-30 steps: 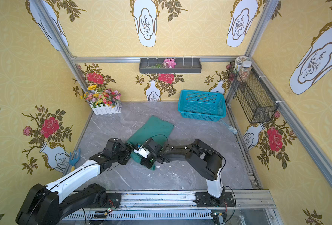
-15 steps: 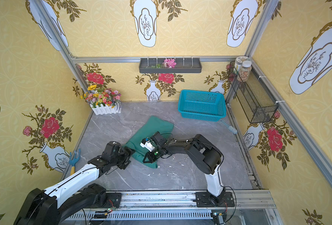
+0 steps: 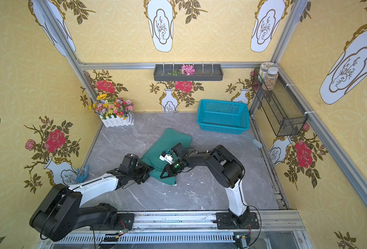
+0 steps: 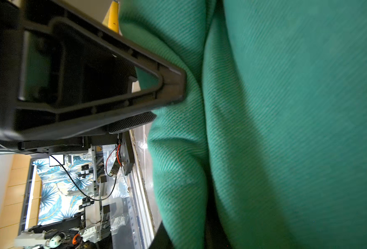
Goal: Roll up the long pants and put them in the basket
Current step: Roll the long pant at the center of the board.
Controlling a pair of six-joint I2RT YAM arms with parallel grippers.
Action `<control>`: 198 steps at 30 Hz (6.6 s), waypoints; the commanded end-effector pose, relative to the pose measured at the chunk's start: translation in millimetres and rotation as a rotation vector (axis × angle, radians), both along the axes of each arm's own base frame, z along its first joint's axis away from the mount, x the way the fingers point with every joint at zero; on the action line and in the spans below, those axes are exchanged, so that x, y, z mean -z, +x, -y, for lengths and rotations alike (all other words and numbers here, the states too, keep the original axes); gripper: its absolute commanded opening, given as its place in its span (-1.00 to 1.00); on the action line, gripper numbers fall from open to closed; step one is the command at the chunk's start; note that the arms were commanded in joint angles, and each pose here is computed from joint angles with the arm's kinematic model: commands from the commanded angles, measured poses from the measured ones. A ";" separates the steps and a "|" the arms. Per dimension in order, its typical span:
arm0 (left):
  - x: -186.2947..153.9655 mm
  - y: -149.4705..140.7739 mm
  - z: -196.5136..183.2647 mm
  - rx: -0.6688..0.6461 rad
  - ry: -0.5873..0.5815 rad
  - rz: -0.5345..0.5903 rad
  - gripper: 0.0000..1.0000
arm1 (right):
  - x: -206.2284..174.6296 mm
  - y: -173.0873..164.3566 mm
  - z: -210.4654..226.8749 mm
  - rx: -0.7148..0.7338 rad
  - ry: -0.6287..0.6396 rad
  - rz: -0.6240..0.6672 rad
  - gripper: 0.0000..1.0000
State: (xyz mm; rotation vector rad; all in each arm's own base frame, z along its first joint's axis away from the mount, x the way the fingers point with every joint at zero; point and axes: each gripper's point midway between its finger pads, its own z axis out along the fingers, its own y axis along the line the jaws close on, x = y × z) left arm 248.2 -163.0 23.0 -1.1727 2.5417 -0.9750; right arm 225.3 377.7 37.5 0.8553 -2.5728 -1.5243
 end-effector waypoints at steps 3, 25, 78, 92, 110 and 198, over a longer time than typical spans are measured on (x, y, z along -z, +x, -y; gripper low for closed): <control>19.0 -2.9 -3.2 0.031 0.065 -0.068 -0.50 | -1.8 5.3 9.7 0.047 -0.062 -0.037 -0.43; 26.8 -10.2 -3.4 0.026 0.063 -0.123 -0.79 | -33.3 7.9 10.9 -0.104 -0.669 1.412 0.65; 1.0 4.6 9.8 0.067 -0.006 0.015 0.10 | -5.5 -2.2 3.5 0.023 0.066 -0.050 -0.67; 23.8 -3.4 0.4 0.046 0.072 -0.106 -0.69 | -19.0 31.1 43.9 0.194 -0.283 0.366 0.31; 24.6 -6.7 -0.2 0.037 0.061 -0.110 -0.70 | -32.7 -2.2 13.6 -0.069 -0.642 1.386 0.49; 20.8 -9.8 -4.3 0.048 0.070 -0.105 -0.59 | -43.1 -17.9 0.1 -0.066 -0.600 1.453 0.54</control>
